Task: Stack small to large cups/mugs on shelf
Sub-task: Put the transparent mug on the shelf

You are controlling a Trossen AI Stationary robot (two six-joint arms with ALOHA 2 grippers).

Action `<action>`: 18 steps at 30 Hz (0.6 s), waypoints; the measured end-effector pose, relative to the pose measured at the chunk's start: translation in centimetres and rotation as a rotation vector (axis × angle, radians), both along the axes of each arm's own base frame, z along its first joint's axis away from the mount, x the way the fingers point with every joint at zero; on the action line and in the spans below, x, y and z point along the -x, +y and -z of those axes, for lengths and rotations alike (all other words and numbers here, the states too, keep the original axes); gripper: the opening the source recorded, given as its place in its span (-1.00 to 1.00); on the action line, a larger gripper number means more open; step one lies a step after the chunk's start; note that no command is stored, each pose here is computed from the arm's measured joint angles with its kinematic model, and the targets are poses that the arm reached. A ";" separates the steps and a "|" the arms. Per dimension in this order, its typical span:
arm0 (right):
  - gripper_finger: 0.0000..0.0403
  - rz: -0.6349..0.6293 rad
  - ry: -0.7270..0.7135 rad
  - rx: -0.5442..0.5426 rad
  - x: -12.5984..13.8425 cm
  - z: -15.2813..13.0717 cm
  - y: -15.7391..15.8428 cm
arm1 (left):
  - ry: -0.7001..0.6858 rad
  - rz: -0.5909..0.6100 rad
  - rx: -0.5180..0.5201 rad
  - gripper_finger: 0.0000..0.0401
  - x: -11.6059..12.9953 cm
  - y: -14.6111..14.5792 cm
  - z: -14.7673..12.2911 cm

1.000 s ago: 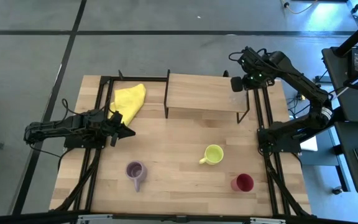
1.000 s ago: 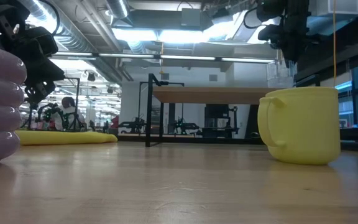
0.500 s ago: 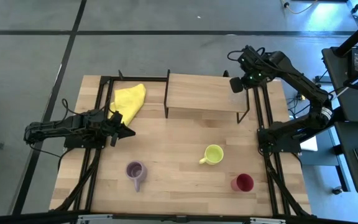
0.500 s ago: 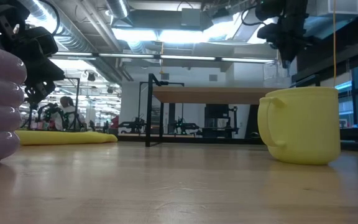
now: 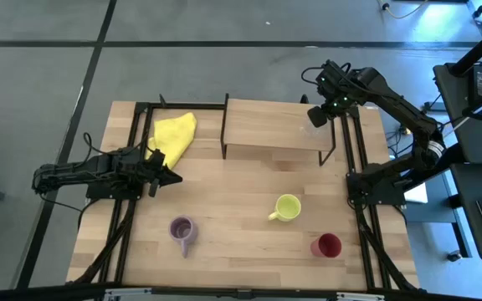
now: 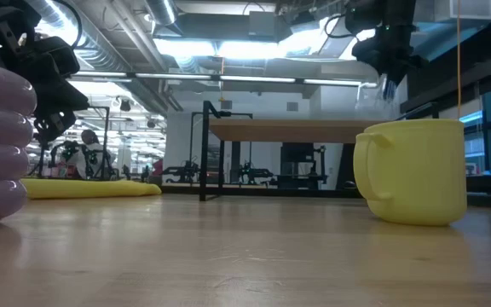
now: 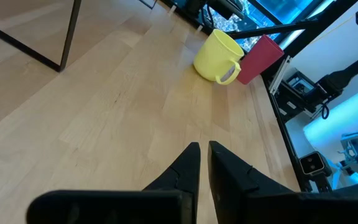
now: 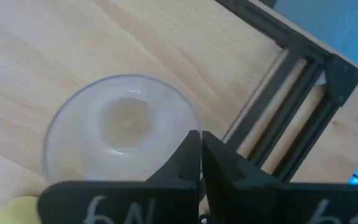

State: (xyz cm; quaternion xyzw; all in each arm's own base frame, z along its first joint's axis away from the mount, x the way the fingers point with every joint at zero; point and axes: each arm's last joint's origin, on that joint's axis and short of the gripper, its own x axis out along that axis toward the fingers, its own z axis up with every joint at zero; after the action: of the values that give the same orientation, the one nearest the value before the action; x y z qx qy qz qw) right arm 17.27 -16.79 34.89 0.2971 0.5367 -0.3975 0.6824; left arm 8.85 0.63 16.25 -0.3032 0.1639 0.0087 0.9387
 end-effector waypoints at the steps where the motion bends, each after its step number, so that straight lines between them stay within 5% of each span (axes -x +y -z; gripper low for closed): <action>1: -0.95 -0.011 0.002 -0.004 -0.1 0.1 -0.1 | 0.000 0.000 0.000 -0.86 0.0 0.0 0.0; 18: -0.94 -0.046 0.002 0.006 0.0 -0.1 0.0 | 0.000 0.000 0.000 -0.86 0.0 0.0 0.0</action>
State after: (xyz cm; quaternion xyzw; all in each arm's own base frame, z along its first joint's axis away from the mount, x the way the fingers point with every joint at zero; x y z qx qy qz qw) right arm 17.32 -16.80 35.01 0.2824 0.5427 -0.3836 0.6918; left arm 8.85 0.63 16.24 -0.3032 0.1641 0.0086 0.9387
